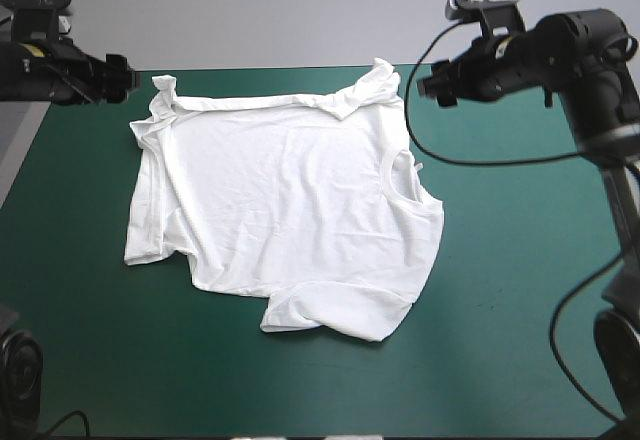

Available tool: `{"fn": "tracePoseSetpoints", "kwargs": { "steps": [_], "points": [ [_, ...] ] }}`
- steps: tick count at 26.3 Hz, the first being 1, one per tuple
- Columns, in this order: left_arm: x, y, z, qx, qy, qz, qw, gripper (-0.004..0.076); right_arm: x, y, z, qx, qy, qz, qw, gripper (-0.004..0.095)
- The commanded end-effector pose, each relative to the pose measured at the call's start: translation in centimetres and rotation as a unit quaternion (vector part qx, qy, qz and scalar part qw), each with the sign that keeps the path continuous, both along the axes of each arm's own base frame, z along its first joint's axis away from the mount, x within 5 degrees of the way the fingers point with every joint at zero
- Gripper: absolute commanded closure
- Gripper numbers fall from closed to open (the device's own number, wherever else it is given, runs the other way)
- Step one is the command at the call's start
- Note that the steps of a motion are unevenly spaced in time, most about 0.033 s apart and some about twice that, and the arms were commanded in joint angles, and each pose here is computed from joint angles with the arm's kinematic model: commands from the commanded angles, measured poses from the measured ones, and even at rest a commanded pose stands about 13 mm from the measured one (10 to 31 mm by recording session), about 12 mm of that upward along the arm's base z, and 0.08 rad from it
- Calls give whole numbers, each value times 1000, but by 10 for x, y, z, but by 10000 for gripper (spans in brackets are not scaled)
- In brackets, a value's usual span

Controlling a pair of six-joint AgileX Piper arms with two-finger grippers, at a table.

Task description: Fold the cloth

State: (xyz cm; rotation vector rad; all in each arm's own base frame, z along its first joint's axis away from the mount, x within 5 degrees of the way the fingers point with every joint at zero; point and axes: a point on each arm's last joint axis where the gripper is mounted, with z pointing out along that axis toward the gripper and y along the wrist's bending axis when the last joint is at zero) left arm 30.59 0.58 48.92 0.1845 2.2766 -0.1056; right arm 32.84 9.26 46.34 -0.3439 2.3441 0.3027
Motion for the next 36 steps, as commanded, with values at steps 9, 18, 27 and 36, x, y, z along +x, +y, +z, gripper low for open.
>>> {"fn": "tracePoseSetpoints", "kwargs": {
  "steps": [9,18,27,36],
  "points": [
    [-76,0,-75,35,70,10,997,150,-90,-17,-51,6,72,18,997,260],
    [-72,0,-91,33,40,19,998,150,-40,-6,-128,-1,137,-4,991,260],
    [-76,-1,-84,30,45,16,998,150,6,19,-210,0,233,-5,973,260],
    [-94,-1,-51,38,-16,19,999,150,5,62,-245,-31,260,26,965,437]
  ]
}}
